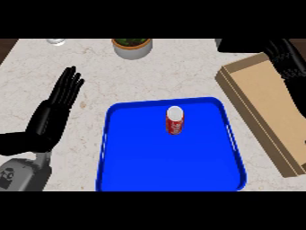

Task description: Pick the can from the tray and place it in the cardboard box

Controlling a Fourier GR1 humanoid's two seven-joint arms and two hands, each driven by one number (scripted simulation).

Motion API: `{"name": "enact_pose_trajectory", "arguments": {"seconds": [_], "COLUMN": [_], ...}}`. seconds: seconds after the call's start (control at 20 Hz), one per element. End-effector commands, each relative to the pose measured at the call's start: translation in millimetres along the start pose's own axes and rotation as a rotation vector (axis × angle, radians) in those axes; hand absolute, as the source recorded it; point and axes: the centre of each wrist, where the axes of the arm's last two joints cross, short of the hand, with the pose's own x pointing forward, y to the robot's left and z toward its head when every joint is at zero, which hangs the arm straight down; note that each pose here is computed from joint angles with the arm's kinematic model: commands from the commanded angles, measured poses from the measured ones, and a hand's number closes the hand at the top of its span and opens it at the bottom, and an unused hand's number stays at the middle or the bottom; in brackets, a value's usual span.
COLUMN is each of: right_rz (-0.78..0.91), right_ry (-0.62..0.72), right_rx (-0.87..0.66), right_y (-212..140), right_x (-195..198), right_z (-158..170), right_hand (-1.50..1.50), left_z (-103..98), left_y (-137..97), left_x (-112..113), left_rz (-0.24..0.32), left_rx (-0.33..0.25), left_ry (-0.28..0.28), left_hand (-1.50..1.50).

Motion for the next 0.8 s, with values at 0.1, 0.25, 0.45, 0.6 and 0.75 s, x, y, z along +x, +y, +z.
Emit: {"name": "enact_pose_trajectory", "arguments": {"seconds": [0.1, 0.25, 0.45, 0.6, 0.75], "right_rz": [-0.17, -0.317, 0.033, 0.085, 0.118], "right_ry": [0.114, 0.254, 0.383, 0.182, 0.115], "right_rx": [-0.1, -0.181, -0.073, -0.004, 0.158], "right_y": [-12, -22, -4, -12, -30], "right_x": [-37, -65, -101, -113, -92], "right_z": [-13, -17, -16, -19, -47], "right_hand": [1.5, 1.5, -1.5, -1.5, -1.5], "left_z": [2, 6, -2, 3, 0], "left_y": [14, 14, -2, 14, 18], "left_x": [1, -4, 3, 12, 4], "left_rz": [0.003, 0.008, 0.062, 0.043, 0.041], "left_rx": [0.133, 0.211, 0.215, 0.23, 0.258], "left_ry": [0.058, 0.168, 0.258, 0.262, 0.263], "left_hand": [0.0, 0.0, 0.0, 0.0, 0.0]}}
